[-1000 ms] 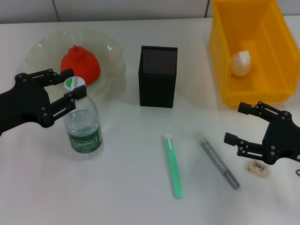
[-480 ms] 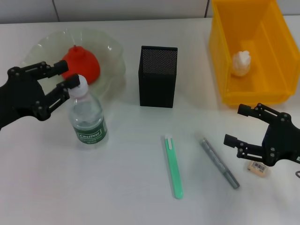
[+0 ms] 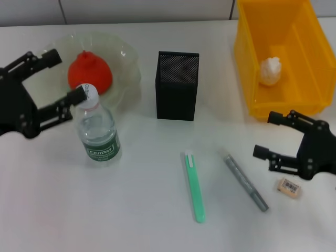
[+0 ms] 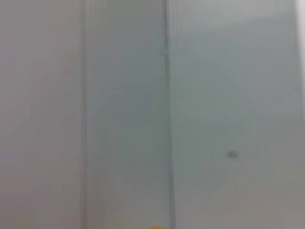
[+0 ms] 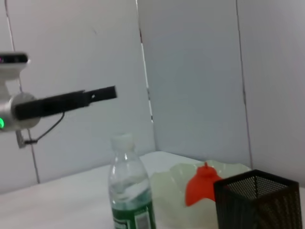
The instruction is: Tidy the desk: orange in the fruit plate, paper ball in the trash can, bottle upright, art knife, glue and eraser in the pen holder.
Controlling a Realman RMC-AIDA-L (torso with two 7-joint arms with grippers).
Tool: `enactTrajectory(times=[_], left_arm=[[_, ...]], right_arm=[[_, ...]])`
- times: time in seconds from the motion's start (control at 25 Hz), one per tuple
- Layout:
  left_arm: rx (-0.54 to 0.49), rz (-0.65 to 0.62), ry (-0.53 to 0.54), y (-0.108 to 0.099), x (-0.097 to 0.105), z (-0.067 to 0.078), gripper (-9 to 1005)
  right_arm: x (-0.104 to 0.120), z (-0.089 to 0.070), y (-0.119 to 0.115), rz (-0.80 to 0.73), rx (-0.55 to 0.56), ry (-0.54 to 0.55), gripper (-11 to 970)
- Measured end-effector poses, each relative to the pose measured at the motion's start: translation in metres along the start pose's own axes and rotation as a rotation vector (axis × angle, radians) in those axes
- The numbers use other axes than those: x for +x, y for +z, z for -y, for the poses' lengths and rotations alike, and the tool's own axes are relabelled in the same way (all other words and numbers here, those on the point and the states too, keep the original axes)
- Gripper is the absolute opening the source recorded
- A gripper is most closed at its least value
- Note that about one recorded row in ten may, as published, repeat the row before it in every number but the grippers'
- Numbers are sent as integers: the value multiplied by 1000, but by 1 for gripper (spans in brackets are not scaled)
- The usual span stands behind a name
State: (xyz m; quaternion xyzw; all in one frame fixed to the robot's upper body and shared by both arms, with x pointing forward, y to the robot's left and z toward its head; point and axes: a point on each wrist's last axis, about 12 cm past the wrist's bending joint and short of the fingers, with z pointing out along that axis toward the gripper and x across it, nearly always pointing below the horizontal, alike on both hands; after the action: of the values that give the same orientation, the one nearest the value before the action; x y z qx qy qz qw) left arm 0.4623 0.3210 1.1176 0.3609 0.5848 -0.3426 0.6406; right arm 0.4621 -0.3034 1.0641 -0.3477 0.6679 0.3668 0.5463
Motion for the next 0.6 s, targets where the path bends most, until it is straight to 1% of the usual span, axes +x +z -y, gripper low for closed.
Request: enactTrajectory(times=[0.04, 0.08, 0.12, 0.16, 0.2, 0.28, 0.32, 0.36, 0.4, 0.44, 0.48, 0.52, 0.56, 0.6], left_arm=[[24, -1, 5, 0, 0, 3, 768], [24, -1, 5, 0, 0, 3, 772], [54, -18, 15, -1, 3, 8, 775], [73, -32, 24, -1, 6, 11, 778], [102, -58, 32, 0, 12, 16, 782], [165, -107, 36, 2, 26, 27, 789], [192, -125, 32, 3, 34, 34, 792], [228, -137, 33, 4, 49, 44, 795], [228, -137, 33, 4, 49, 44, 799], [247, -140, 39, 5, 60, 53, 802], [247, -140, 39, 5, 60, 53, 802], [253, -141, 41, 4, 65, 57, 802], [256, -146, 33, 4, 72, 61, 802], [256, -146, 33, 4, 72, 61, 802]], right_arm=[[0, 0, 0, 0, 0, 0, 852], [-8, 2, 1, -22, -21, 34, 852], [-14, 3, 3, -46, -38, 63, 852], [-29, 4, 10, -125, -88, 110, 852], [-29, 4, 10, -125, -88, 110, 851], [-46, 2, 24, -226, -133, 142, 850], [-55, 1, 34, -299, -147, 151, 849], [-62, 0, 42, -351, -149, 153, 849], [-70, 0, 53, -416, -143, 152, 848], [-77, -1, 64, -478, -130, 152, 848], [-85, -2, 76, -528, -122, 143, 847], [-92, -2, 88, -600, -98, 147, 847], [-105, -4, 110, -710, -51, 142, 846], [-105, -4, 110, -710, -51, 142, 846]])
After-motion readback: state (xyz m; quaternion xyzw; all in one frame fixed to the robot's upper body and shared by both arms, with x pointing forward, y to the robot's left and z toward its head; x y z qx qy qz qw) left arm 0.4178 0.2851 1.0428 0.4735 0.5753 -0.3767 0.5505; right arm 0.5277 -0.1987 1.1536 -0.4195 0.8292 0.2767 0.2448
